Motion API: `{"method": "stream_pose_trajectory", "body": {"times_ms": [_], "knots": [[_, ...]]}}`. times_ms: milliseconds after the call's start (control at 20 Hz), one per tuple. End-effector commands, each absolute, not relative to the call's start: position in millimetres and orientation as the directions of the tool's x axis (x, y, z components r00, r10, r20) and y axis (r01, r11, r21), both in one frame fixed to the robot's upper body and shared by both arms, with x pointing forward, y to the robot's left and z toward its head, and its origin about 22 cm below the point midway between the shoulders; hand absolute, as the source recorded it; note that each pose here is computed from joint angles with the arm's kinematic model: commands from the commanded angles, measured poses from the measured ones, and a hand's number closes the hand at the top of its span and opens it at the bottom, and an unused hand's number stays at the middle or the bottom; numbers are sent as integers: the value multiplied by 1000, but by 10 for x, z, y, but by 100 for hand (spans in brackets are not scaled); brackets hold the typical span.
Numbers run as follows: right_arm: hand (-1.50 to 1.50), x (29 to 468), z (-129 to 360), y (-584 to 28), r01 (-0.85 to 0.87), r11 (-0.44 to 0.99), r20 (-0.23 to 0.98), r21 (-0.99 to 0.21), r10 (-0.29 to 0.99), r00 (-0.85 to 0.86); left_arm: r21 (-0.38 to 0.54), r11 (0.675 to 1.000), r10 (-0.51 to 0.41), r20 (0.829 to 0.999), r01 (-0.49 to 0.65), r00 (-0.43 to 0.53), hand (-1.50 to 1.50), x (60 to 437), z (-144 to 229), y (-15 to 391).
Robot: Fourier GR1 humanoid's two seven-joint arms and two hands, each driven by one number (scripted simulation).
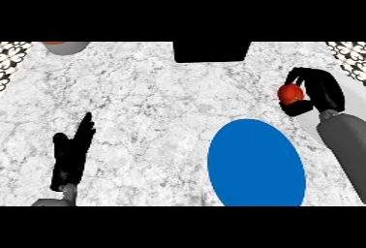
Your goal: Pick the tomato from the plate and place it in the plate
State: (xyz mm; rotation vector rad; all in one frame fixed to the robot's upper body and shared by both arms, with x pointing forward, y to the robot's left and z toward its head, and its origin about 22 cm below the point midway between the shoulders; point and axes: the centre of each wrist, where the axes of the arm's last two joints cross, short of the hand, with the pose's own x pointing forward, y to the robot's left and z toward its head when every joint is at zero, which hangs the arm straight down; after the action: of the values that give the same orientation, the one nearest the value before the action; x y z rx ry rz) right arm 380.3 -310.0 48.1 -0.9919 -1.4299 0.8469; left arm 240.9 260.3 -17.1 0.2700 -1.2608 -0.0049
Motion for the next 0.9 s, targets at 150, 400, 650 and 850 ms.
{"method": "stream_pose_trajectory", "body": {"times_ms": [150, 400, 650, 850], "knots": [[150, 3674, 1063, -3121, 423, 339, 422, -840, 899, 117, 214, 964, -157, 938, -159, 307, 0, 2365, -159, 2696], [150, 3574, 1262, -3338, 440, 316, 456, -840, 851, 259, 205, 974, -166, 938, -101, 304, 0, 2407, -131, 2441], [150, 3425, 1149, -3974, 440, 281, 445, -853, 833, 330, 215, 968, -172, 944, -127, 283, 0, 2453, -41, 2545], [150, 3560, 1088, -3968, 404, 271, 426, -874, 827, 366, 205, 971, -165, 947, -122, 275, 0, 2584, 11, 2349]]}}
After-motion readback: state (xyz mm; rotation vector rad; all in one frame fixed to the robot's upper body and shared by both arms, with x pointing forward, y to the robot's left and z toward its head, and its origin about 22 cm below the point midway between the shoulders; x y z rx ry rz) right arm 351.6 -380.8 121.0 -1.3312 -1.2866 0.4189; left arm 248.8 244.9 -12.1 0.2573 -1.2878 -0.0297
